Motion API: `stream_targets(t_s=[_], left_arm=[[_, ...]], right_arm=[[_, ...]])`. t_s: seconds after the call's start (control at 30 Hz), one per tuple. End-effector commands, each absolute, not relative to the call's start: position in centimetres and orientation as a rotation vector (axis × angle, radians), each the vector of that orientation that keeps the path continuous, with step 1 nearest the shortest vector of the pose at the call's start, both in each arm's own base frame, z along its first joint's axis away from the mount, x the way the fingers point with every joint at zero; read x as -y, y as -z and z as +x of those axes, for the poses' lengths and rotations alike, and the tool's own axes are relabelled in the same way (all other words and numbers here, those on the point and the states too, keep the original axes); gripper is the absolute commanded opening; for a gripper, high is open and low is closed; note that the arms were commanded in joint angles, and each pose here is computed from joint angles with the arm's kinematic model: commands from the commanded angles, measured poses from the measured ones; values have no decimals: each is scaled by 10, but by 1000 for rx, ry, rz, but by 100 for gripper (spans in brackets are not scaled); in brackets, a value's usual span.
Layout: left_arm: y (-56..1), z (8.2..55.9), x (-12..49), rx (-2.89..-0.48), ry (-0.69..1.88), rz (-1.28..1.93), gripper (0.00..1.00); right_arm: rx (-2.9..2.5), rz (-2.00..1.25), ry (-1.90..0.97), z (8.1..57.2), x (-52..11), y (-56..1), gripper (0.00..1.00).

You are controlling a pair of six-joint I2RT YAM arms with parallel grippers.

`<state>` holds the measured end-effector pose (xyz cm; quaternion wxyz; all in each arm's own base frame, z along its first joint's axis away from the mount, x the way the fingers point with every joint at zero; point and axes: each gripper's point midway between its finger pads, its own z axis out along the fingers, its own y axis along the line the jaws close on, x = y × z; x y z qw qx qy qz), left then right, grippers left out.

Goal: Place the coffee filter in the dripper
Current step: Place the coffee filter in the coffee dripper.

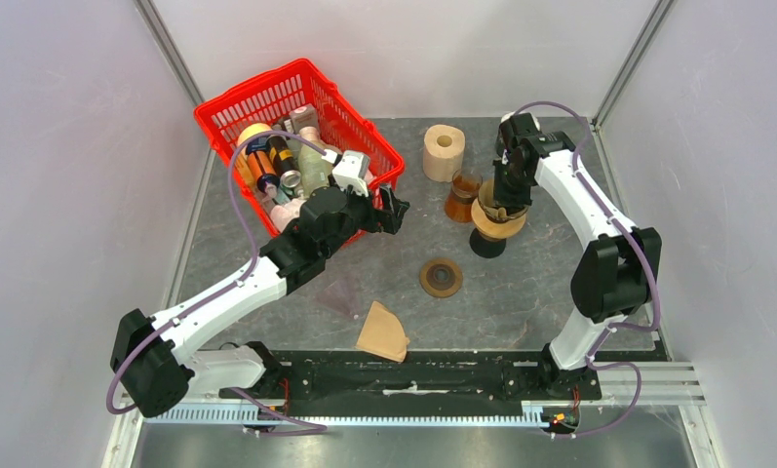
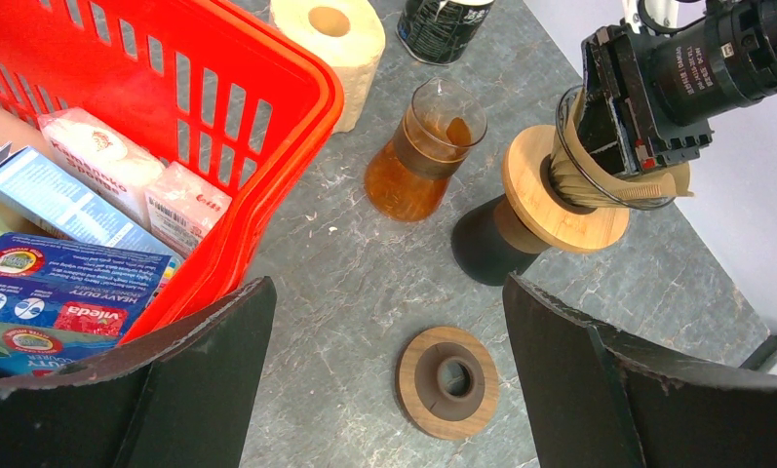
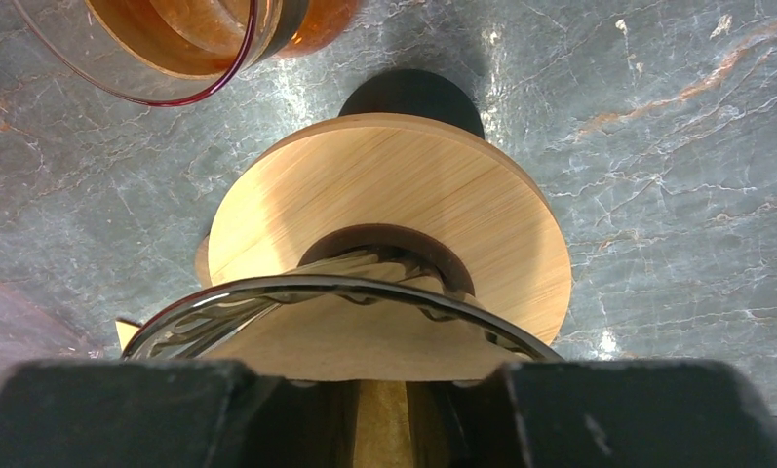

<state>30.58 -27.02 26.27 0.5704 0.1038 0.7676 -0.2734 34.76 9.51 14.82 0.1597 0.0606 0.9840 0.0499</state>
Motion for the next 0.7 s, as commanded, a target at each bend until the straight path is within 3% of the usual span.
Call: stream_targets(t_s=[0.0,0.67], left_arm=[[-271,309,269,-1769,644,225,93],[-276,306,270,-1758,665,229,93]], right_arm=[[-2757,173,-167,350,-98,-169,30],[-2581,215,-135,350,-85,-226,47]])
